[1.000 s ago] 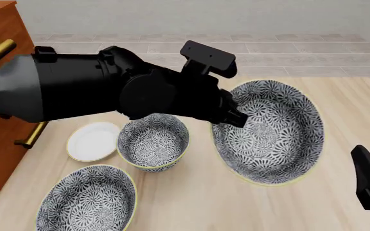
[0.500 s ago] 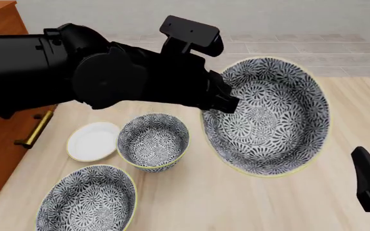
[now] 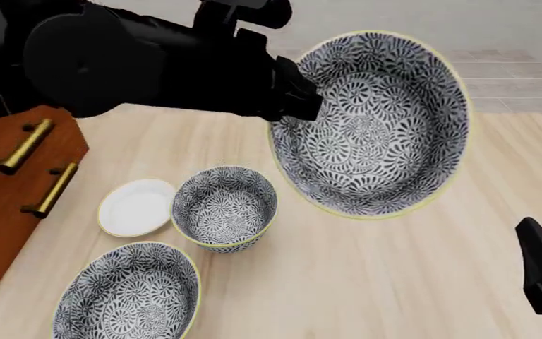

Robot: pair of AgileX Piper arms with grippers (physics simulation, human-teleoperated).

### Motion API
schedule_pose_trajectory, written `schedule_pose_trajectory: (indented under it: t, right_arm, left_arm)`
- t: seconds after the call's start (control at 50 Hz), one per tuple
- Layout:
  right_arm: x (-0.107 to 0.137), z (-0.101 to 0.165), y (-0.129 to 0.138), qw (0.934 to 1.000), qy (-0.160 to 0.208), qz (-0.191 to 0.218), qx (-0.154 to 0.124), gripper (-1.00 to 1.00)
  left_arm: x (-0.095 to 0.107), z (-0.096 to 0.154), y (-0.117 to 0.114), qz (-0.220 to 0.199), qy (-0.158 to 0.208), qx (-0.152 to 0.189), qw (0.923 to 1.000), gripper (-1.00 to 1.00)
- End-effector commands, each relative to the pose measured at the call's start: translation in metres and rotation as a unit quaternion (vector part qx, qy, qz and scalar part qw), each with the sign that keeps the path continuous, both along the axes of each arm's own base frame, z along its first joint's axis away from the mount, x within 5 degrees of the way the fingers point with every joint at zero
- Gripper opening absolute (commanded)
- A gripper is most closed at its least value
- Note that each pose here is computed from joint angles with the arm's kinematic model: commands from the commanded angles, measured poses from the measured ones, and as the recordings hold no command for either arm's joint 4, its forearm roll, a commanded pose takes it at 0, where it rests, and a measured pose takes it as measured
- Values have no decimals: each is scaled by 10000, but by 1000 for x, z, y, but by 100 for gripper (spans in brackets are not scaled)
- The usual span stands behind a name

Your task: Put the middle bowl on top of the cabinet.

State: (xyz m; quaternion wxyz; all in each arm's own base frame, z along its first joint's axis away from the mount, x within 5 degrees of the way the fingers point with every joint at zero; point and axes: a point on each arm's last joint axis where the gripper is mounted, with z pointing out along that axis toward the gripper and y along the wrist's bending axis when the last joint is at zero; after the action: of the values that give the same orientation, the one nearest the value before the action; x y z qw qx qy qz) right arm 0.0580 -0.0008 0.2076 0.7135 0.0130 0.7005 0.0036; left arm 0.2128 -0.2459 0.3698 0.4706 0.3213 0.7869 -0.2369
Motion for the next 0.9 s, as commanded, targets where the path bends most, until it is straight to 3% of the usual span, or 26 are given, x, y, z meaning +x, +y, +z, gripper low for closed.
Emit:
schedule_pose_trajectory:
  t: [0.02, 0.4, 0.58, 0.9]
  right_arm:
    - [0, 0, 0, 10000, -8, 4, 3, 100]
    - [-1, 0, 0, 10000, -10, -6, -4, 100]
    - [0, 0, 0, 10000, -13, 10, -9, 100]
    - [-1, 0, 0, 10000, -18, 24, -5, 100]
  left_arm:
    - [-2, 29, 21, 175, -222, -223, 9994, -100]
    - [-8, 73, 60, 596, -552, -599, 9949, -100]
    - [-9, 82, 70, 718, -624, -678, 9932, -100]
    - [-9, 111, 100, 1186, -834, -899, 9853, -100]
